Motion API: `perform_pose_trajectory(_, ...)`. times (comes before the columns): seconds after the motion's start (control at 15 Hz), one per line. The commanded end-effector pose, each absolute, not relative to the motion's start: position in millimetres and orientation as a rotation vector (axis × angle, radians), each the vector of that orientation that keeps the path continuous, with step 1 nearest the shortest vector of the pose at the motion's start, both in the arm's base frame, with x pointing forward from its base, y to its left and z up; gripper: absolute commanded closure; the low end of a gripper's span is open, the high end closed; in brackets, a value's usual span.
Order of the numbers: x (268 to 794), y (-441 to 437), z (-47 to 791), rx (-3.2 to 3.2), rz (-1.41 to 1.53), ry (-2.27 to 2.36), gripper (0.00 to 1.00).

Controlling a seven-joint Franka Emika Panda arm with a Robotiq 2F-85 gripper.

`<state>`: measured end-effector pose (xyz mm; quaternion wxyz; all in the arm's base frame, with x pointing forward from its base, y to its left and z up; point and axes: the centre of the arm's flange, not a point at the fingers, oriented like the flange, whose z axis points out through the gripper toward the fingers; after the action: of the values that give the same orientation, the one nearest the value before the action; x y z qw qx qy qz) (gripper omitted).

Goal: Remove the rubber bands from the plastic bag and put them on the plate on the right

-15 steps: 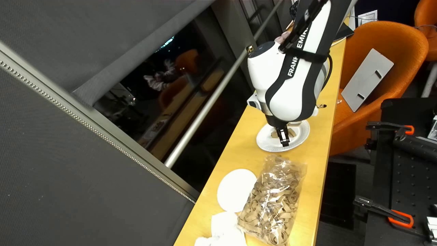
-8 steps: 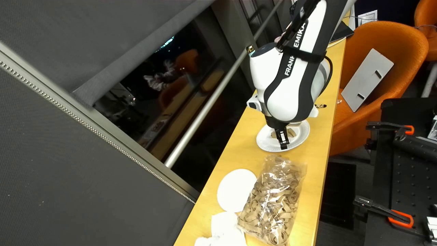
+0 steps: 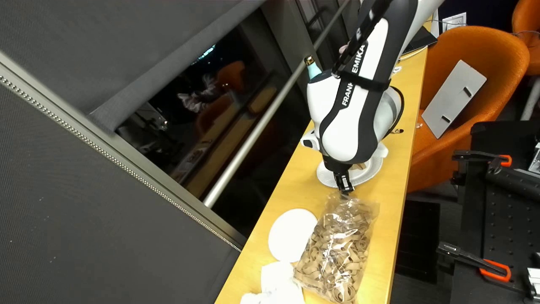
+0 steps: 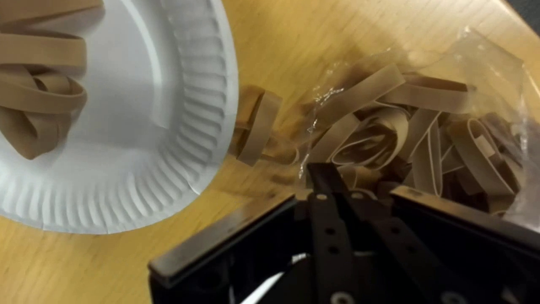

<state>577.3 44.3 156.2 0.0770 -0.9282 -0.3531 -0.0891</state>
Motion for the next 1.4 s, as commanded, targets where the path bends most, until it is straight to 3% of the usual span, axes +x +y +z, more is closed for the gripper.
perform_pose_trajectory(0.0,584,45,150,-2.685,-0.34,-1.079,1.0)
perform_pose_trajectory(1.27,577,80,127,-2.446,-0.372,-1.083,1.0)
perform_pose_trajectory(1.33,577,81,127,-2.439,-0.375,-1.081,0.95)
